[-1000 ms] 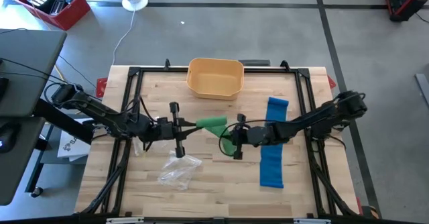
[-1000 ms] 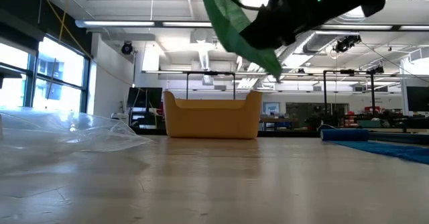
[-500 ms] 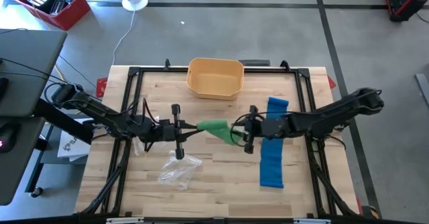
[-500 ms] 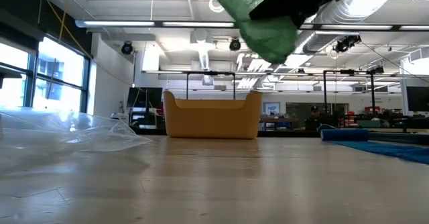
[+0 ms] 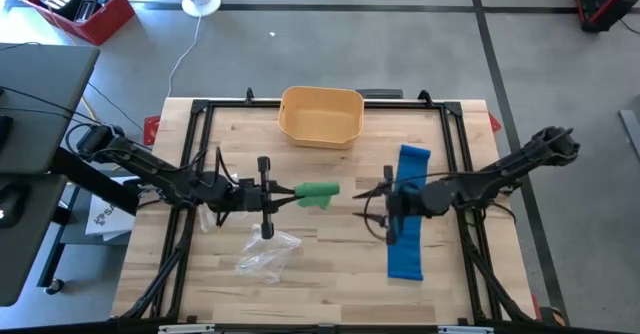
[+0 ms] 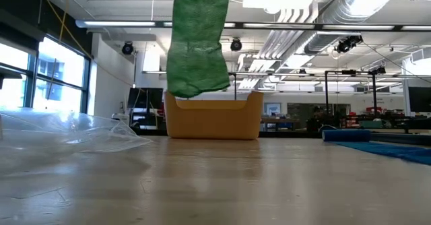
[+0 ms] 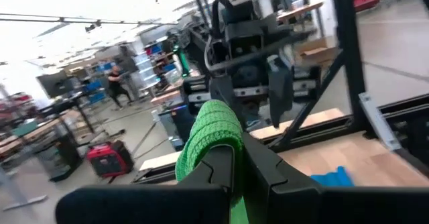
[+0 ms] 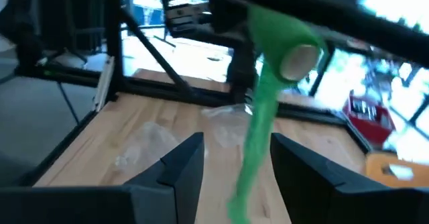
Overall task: Roll bandage
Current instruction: Roll the green bandage
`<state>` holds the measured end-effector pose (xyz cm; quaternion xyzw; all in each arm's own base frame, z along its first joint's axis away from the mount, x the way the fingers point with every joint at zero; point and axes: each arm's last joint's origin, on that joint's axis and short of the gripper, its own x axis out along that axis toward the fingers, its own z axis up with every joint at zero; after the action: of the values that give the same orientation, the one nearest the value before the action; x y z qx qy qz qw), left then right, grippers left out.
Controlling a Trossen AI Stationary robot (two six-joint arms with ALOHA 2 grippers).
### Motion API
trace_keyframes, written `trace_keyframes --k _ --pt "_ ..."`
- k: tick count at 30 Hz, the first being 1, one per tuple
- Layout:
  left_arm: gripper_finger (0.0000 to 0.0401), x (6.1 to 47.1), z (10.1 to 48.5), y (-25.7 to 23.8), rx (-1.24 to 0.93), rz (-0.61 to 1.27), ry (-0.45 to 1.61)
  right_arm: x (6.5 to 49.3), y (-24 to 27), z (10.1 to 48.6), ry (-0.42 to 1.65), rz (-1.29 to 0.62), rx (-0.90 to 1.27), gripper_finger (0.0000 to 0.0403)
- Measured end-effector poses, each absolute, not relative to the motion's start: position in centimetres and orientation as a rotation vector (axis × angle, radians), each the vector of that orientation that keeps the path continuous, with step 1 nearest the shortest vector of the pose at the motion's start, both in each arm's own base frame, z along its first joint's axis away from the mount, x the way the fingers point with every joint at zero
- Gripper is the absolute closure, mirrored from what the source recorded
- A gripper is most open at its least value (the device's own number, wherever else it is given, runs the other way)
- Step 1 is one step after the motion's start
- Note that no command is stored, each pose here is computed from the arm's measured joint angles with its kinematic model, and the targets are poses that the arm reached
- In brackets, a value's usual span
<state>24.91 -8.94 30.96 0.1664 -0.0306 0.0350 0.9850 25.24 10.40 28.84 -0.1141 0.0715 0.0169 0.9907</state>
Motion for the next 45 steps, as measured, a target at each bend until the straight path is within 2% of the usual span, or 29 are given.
trace_keyframes --k 8,15,19,25,32,38,45 --pt "0.0395 25.6 29.9 -9.7 0.348 0.06 -0.032 26.8 11.2 27.4 0.128 0.085 -0.259 0.0238" --pt "0.0395 26.1 29.1 -8.6 0.355 0.025 -0.001 22.8 11.2 30.6 0.1 0.114 -0.233 0.0238" --pt "0.0395 25.9 27.9 -6.9 0.288 0.033 -0.094 21.0 11.3 31.4 0.111 0.155 -0.233 0.0238" --pt "0.0395 24.3 25.3 -5.2 0.207 0.081 -0.225 20.5 11.2 27.8 0.117 0.166 -0.158 0.0238" --pt "0.0395 23.6 24.1 -4.9 0.141 0.079 -0.228 20.5 10.0 23.4 -0.053 0.118 -0.032 0.0238" --pt "0.0395 23.7 24.4 -4.9 0.174 0.089 -0.235 21.1 9.1 22.8 -0.015 0.107 -0.025 0.0238" --pt "0.0395 23.7 24.3 -4.8 0.146 0.086 -0.23 21.4 8.4 23.5 -0.08 0.071 0.033 0.0238"
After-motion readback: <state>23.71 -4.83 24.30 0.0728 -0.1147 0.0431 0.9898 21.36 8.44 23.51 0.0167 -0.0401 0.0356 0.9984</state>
